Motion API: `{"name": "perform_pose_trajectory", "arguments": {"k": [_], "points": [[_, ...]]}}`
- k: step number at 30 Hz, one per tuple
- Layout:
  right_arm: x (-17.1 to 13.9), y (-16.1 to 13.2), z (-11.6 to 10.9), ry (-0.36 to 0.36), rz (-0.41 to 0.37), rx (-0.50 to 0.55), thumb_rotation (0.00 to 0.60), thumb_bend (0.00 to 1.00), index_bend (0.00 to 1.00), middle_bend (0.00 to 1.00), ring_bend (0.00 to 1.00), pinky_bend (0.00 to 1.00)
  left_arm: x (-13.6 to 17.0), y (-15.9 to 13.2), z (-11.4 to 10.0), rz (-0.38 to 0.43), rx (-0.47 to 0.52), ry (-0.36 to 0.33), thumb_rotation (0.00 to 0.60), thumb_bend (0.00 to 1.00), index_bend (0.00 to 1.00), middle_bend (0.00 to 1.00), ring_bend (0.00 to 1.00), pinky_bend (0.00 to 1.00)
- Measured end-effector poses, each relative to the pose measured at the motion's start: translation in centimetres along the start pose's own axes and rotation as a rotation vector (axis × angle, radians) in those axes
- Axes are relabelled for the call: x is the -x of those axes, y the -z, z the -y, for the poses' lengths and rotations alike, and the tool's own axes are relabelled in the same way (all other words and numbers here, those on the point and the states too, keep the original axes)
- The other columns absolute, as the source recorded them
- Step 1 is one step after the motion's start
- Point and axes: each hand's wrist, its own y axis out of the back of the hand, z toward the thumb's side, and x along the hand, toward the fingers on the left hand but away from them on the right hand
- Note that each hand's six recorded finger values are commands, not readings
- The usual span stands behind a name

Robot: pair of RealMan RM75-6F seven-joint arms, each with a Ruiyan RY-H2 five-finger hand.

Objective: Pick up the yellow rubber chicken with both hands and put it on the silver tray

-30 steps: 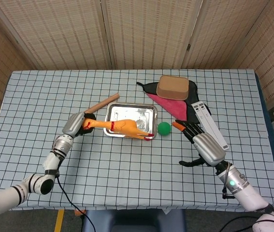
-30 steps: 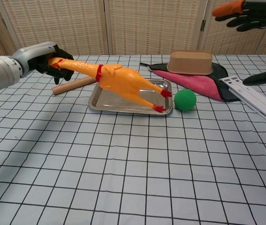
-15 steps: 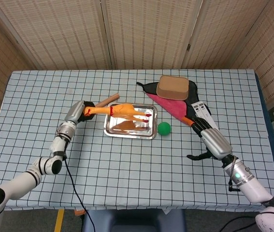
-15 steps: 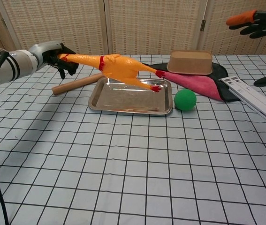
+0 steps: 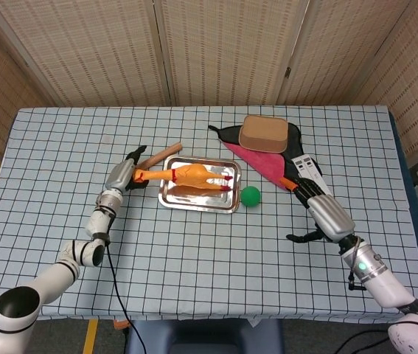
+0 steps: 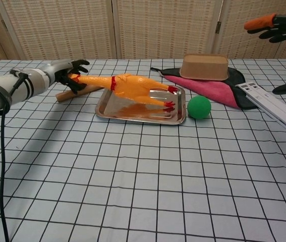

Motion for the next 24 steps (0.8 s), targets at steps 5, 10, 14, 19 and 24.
{"name": "perform_pose_trajectory", "arguments": {"k": [5, 10, 14, 19, 24], "points": [[-0.7, -0.1, -0.1, 0.003, 0.0, 0.007, 0.6, 0.05, 0.0, 0.0, 0.0, 0.0, 0.1, -1.0, 0.5, 0.033, -0.059, -0.022, 0.6, 0.42, 0.0, 0.0, 0.0, 0.17], [-1.4, -0.4, -0.7, 0.021, -0.008, 0.01, 0.6, 0.05, 0.0, 0.0, 0.0, 0.0, 0.4, -2.0, 1.7, 0.039, -0.072, 0.035, 0.6, 0.39, 0.0, 0.0, 0.0, 0.14], [-2.1, -0.5, -1.1, 0.031, -0.017, 0.014, 0.6, 0.05, 0.0, 0.0, 0.0, 0.0, 0.7, -2.3, 2.3, 0.029, -0.104, 0.087, 0.6, 0.35, 0.0, 0.0, 0.0, 0.12], [-2.6, -0.2, -1.5, 0.037, -0.016, 0.025, 0.6, 0.05, 0.0, 0.0, 0.0, 0.0, 1.0, -2.9, 3.0, 0.017, -0.117, 0.171, 0.6, 0.34, 0.0, 0.0, 0.0, 0.09], [-3.0, 0.4, -2.0, 0.048, -0.013, 0.04, 0.6, 0.05, 0.0, 0.0, 0.0, 0.0, 0.8, -3.6, 2.5, 0.025, -0.176, 0.182, 0.6, 0.35, 0.0, 0.0, 0.0, 0.08]]}}
